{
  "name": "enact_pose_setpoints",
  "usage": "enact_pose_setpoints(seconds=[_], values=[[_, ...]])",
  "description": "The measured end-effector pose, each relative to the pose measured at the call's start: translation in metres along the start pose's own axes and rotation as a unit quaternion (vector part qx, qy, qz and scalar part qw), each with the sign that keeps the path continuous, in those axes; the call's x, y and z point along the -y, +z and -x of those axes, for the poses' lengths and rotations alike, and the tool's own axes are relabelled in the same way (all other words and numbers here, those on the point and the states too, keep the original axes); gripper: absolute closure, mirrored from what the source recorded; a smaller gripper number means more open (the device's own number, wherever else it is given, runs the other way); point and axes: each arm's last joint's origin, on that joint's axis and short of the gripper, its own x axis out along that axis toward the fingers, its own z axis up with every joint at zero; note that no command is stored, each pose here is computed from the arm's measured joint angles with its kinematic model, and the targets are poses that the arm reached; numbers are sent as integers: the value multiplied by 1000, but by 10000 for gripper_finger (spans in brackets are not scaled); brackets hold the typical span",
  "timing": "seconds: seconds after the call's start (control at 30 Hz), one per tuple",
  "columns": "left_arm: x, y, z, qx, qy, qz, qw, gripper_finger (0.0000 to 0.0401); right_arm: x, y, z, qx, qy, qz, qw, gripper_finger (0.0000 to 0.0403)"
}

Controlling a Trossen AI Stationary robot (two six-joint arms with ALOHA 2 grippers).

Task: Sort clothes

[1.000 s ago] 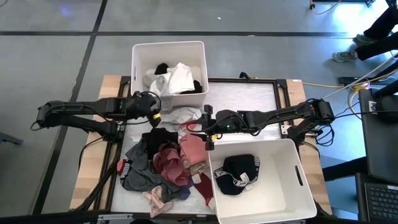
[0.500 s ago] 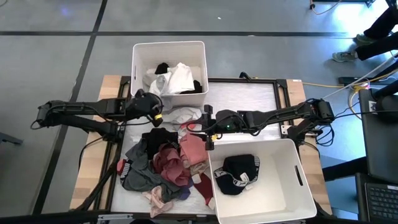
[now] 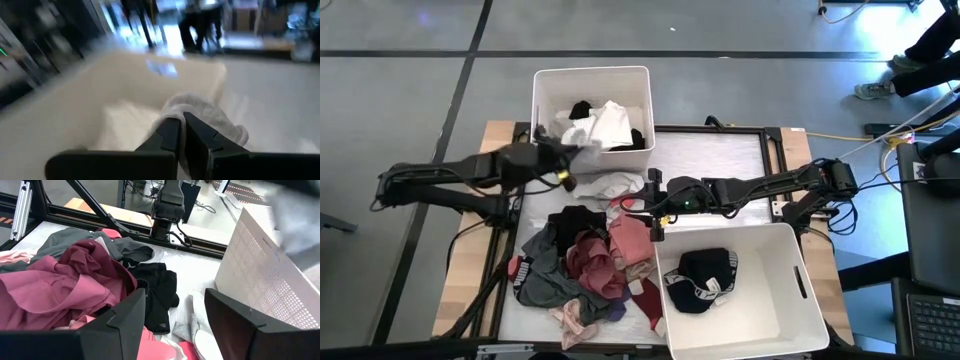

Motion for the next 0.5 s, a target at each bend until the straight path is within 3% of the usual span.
enact_pose_setpoints(seconds=[0.17, 0.5], values=[[-15, 13, 4, 45, 68, -48, 996, 397, 0, 0, 0, 0, 0, 0, 1000, 196], [-32, -10, -23, -31, 147, -88, 985, 382, 0, 0, 0, 1, 0, 0, 1000, 196]])
